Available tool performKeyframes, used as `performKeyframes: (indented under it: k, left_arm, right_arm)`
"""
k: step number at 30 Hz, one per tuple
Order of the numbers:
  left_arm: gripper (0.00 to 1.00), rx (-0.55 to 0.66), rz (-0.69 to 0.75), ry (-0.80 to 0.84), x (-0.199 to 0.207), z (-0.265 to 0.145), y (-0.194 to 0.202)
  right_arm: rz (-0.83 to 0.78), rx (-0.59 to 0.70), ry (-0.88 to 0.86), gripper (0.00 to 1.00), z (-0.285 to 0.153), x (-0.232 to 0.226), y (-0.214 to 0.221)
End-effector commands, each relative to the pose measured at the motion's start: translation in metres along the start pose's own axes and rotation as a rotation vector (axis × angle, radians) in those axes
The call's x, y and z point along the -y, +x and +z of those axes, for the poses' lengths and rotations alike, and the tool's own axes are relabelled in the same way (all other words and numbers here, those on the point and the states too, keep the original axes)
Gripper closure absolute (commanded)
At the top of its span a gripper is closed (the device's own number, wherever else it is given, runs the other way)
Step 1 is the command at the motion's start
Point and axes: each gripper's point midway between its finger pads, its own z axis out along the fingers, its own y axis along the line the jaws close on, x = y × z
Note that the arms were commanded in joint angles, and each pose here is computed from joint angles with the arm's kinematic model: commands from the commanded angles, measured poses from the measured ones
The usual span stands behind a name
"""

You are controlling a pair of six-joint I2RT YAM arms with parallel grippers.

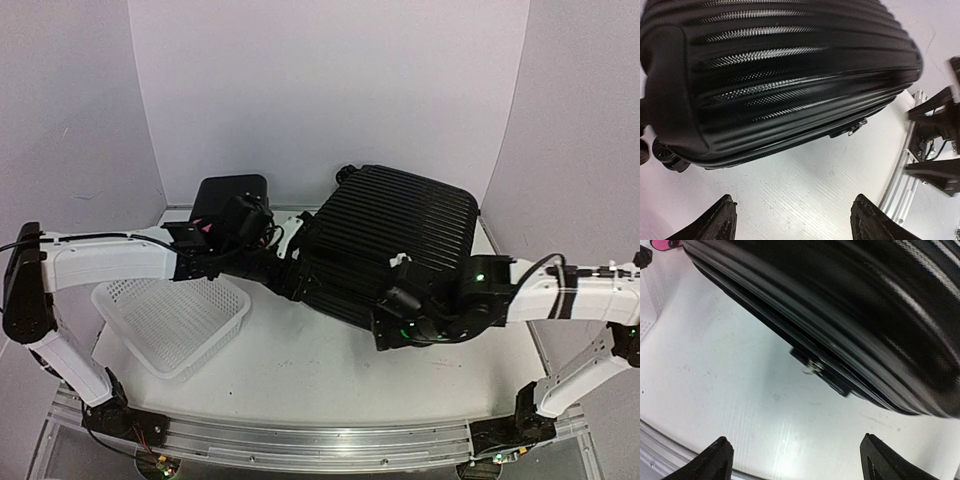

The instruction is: Open, take out, and arrange the luggage

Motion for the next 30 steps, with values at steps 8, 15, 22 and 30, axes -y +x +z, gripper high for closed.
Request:
performKeyframes:
  k: [8, 15, 22, 30]
  left_arm:
    - [0.20, 0.188, 0.009, 0.049, 0.021, -0.085, -0.017]
    - [0.19, 0.225, 0.017, 0.060, 0.024, -0.109, -0.007]
    - [0.17, 0.268, 0.014, 0.064, 0.027, -0.128, -0.008]
    - [0.16, 0.310, 0.005, 0.061, 0.028, -0.151, -0.005]
  right_arm:
    - [0.271, 0.367, 0.210, 0.39, 0.041, -0.019, -0.050]
    - [0.254, 0.373, 0.341, 0.40, 0.056, -0.007, -0.039]
    - [0.276, 0.406, 0.395, 0.44, 0.072, -0.006, -0.037]
    - [0.288, 0.413, 0.446, 0.58, 0.087, -0.002, -0.036]
